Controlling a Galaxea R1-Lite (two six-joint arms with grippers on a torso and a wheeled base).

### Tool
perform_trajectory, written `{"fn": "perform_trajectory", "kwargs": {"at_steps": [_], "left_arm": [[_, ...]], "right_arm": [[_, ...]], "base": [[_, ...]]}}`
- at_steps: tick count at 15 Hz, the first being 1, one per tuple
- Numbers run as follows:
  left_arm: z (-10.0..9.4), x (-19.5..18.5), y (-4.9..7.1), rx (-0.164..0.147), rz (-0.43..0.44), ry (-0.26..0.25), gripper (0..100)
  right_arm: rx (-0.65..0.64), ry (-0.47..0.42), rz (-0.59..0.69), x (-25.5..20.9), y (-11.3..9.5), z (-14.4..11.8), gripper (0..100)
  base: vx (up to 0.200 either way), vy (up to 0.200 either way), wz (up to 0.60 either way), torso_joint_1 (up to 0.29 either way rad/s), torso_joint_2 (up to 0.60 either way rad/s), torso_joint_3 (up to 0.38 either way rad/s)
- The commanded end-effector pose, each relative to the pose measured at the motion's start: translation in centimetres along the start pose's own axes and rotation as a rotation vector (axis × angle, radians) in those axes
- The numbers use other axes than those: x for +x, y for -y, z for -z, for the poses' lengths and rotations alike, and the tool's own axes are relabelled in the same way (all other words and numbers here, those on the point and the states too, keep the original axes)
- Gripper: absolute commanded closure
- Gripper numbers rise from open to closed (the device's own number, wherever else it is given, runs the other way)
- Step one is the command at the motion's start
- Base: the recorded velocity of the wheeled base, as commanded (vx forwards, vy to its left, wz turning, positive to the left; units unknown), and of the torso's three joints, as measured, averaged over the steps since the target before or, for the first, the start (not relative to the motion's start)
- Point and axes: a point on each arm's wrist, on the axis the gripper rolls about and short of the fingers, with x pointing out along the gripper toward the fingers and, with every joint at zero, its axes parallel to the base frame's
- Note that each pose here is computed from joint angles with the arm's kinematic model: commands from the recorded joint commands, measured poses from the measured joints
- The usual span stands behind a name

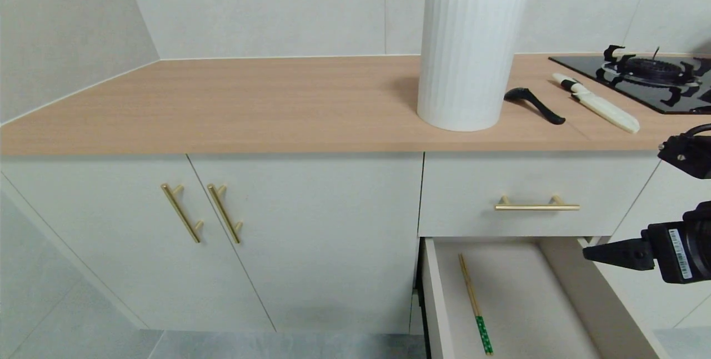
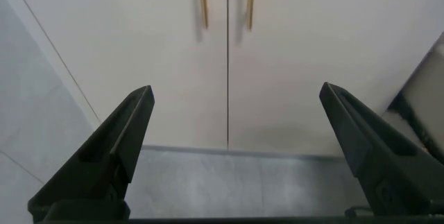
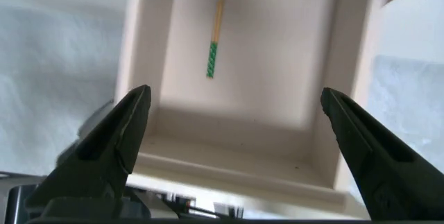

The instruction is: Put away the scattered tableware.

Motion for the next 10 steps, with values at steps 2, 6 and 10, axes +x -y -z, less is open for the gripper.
{"fn": "perform_trajectory", "kwargs": {"at_steps": [2,6,10], "left_arm": [[0.00,0.00,0.00,0.000,-0.001,0.000,0],[0.00,0.00,0.00,0.000,-0.001,0.000,0],[0.00,0.00,0.00,0.000,-0.001,0.000,0]], "right_arm": [[0.000,-0.006,0.004,0.16,0.02,0.10,0],[-0.021,0.000,0.001,0.34,0.03,0.24,0],[-0.028,0.003,0.000,0.75,0.03,0.43,0]], "base": [[0.000,0.000,0.00,0.122,-0.51,-0.303],[0.000,0.000,0.00,0.167,-0.47,-0.300],[0.000,0.000,0.00,0.182,-0.48,-0.290]]}}
